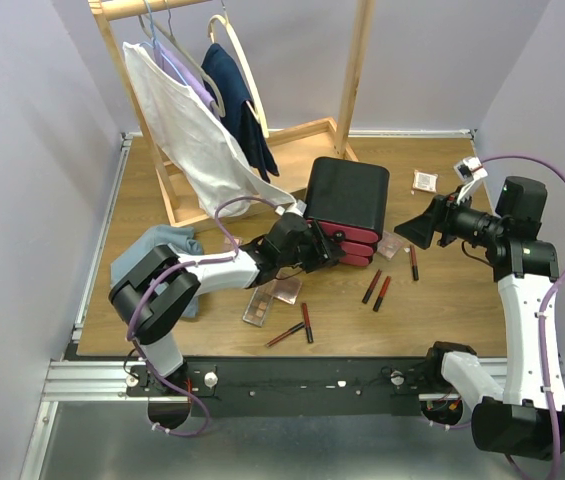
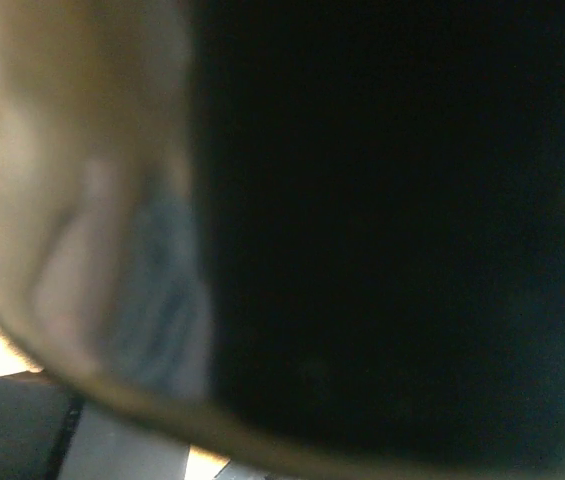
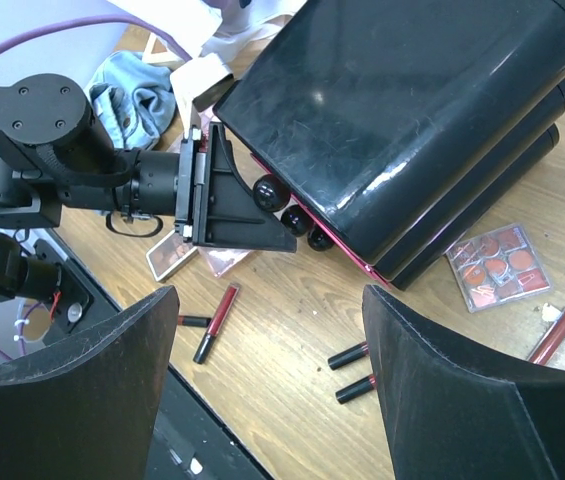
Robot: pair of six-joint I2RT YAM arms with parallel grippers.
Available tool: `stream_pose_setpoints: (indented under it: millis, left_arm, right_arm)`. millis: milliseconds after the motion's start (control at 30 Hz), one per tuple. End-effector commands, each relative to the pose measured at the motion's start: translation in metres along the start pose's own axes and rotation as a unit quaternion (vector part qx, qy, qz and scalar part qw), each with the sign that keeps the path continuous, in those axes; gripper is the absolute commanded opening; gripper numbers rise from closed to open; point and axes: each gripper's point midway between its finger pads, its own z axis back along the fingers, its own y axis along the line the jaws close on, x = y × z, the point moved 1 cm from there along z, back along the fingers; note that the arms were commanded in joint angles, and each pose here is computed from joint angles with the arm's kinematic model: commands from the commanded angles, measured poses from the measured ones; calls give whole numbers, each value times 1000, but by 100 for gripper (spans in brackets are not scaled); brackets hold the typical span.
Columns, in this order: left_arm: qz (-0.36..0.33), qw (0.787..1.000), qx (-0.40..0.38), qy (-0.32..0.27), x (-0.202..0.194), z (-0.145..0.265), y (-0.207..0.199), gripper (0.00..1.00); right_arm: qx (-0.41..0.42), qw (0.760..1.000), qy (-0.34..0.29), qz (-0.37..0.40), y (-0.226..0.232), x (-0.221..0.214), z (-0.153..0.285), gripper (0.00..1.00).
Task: Organize the makeup
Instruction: Open the drawer in the storage box.
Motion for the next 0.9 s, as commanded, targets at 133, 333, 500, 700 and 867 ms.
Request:
stream_pose_setpoints:
  millis: [133, 333, 500, 700, 867]
  left_arm:
    - [22, 997, 45, -60, 28, -5, 10, 51]
    - [53, 991, 44, -114, 45, 0, 8, 51]
    - [64, 988, 26, -136, 54, 1, 0, 52]
    - [90, 983, 5, -157, 57, 3, -2, 53]
    - [107, 980, -11, -167, 60, 4, -6, 56]
  right_arm:
    - [13, 1000, 1, -9, 5, -5, 2, 82]
    - [17, 1000, 1, -13, 5, -5, 1, 82]
    - [20, 1000, 3, -16, 6, -9, 1, 82]
    - [18, 1000, -2, -12, 10, -9, 4, 82]
    - [15, 1000, -4, -3, 13, -8, 8, 82]
